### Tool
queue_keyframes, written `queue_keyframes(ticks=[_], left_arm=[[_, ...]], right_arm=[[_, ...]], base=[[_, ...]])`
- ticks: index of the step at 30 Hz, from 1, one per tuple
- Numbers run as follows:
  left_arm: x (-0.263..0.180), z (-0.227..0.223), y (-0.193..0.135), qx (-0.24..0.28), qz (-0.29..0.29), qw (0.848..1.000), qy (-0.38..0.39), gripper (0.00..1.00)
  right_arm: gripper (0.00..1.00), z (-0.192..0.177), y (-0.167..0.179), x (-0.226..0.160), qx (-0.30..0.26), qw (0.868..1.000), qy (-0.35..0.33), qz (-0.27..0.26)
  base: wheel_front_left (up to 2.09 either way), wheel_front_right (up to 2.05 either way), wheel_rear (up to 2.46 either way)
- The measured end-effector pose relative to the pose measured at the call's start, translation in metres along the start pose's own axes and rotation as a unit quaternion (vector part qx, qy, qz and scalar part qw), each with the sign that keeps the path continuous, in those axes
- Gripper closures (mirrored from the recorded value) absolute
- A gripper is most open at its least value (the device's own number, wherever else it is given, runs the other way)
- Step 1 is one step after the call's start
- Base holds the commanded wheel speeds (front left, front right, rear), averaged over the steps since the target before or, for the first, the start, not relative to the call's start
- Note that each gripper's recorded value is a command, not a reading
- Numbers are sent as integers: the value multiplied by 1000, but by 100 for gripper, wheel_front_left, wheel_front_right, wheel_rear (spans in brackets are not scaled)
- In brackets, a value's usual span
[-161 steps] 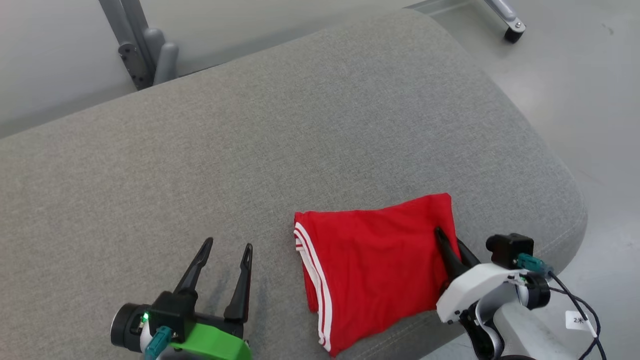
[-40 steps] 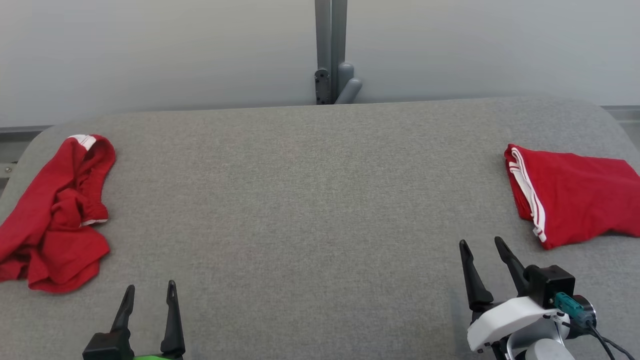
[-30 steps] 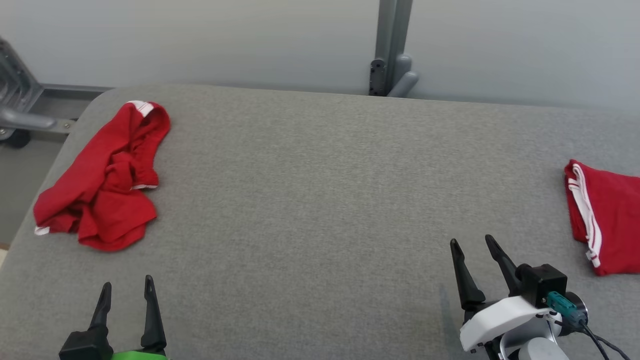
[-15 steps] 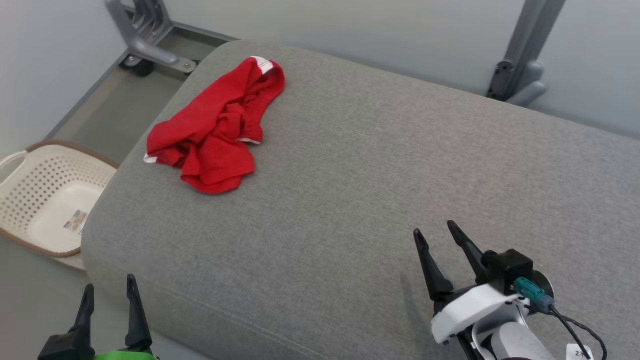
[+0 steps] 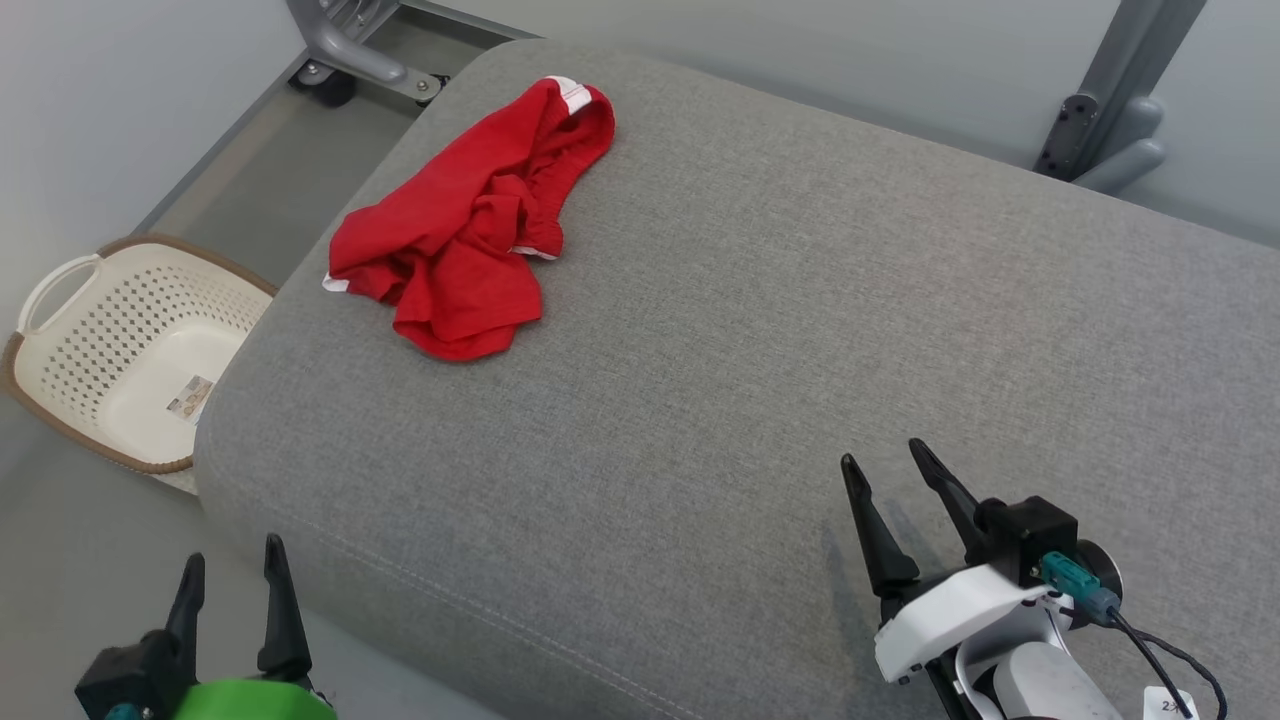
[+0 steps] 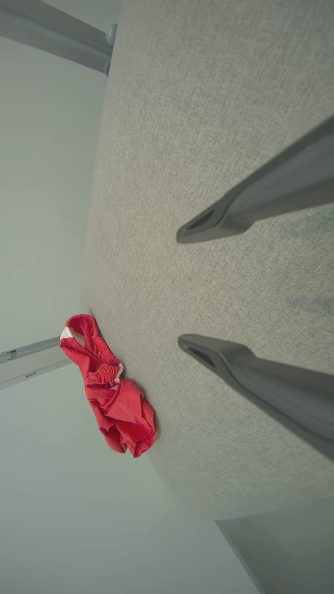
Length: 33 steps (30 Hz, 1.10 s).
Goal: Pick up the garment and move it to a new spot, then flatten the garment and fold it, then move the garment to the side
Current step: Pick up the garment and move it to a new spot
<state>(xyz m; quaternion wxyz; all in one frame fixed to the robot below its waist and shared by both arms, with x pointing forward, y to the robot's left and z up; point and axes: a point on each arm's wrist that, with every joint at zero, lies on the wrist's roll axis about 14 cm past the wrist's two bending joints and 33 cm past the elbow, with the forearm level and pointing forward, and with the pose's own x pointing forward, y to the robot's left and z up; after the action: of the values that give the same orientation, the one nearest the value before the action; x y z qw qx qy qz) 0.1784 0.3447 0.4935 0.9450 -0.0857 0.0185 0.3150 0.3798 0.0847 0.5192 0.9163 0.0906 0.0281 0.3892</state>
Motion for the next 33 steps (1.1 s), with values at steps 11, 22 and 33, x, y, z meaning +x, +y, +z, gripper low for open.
queue_keyframes(ticks=[11, 22, 33], left_arm=[[92, 51, -46, 23, -64, 996, -54, 0], [192, 28, -113, 92, -134, 987, 6, 0], [240, -44, -115, 174, -104, 973, 113, 0]], right_arm=[[0, 8, -39, 4, -41, 999, -14, -17], [0, 2, -100, -1, -48, 996, -20, -66], [0, -7, -145, -21, -50, 991, -17, -121]], base=[[0, 0, 0], [0, 0, 0], [0, 0, 0]])
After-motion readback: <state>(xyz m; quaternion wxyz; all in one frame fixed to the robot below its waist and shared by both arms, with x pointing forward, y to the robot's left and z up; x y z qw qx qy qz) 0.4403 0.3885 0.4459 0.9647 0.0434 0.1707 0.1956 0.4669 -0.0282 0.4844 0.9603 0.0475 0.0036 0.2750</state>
